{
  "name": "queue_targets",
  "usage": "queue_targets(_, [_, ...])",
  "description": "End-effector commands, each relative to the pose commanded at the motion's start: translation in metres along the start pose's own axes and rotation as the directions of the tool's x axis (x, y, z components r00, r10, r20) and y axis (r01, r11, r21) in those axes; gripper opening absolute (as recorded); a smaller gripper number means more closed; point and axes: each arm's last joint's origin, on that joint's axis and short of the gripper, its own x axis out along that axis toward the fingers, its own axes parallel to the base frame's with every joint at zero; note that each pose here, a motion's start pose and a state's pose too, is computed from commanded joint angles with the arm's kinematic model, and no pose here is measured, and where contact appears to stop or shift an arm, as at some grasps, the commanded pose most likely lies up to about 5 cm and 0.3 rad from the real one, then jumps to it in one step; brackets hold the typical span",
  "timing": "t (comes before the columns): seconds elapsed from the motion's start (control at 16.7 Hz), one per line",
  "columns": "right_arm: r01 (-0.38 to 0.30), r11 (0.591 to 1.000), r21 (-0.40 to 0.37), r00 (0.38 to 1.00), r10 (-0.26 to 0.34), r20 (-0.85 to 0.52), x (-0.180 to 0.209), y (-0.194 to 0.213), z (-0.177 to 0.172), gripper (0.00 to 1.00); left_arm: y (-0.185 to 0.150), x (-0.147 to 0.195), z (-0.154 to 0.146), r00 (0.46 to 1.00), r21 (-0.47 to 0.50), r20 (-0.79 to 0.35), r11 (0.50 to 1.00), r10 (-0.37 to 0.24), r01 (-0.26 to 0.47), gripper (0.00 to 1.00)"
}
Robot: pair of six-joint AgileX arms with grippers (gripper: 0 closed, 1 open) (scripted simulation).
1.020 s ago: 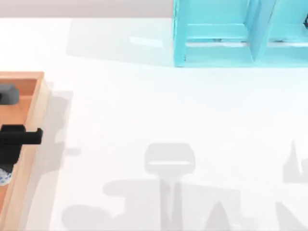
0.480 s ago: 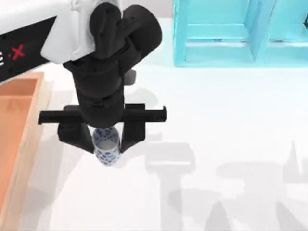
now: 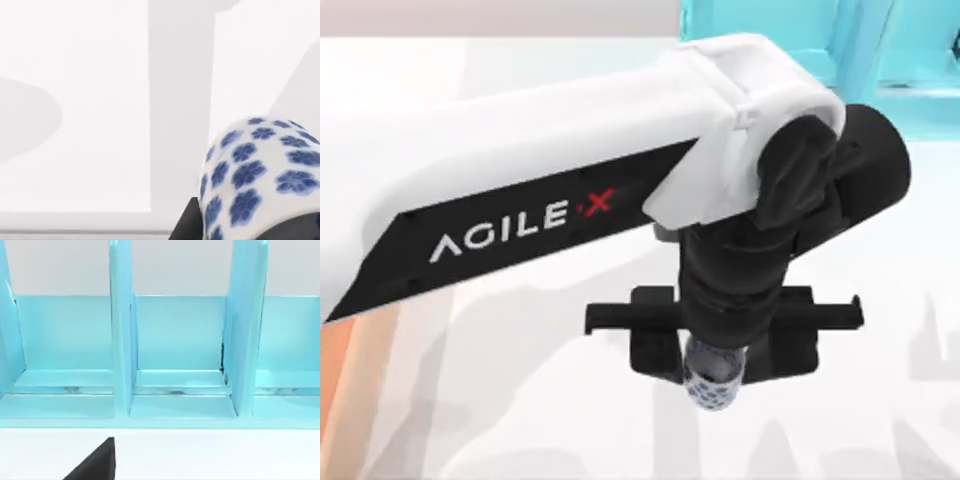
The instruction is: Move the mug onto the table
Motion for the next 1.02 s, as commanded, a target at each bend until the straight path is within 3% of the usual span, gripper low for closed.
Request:
queue_targets(0.3, [0.0,1.0,0.0,1.0,0.0,0.0,0.0,0.0,0.0,1.0,0.001,0.001,0.001,1.0,-0.001,-0.001,1.0,0.001,-0.001,0.0])
queue_targets(0.78, [0.0,1.0,0.0,1.0,0.0,0.0,0.0,0.0,0.0,1.0,0.0,0.063,0.001,1.0,0.0,0.001,1.0,-0.001,0.001,0.0])
queue_targets(1.02, [0.0,1.0,0.0,1.0,0.0,0.0,0.0,0.0,0.0,1.0,0.0,0.065,0.001,1.0,0.0,0.0,1.0,0.0,0.0,0.0])
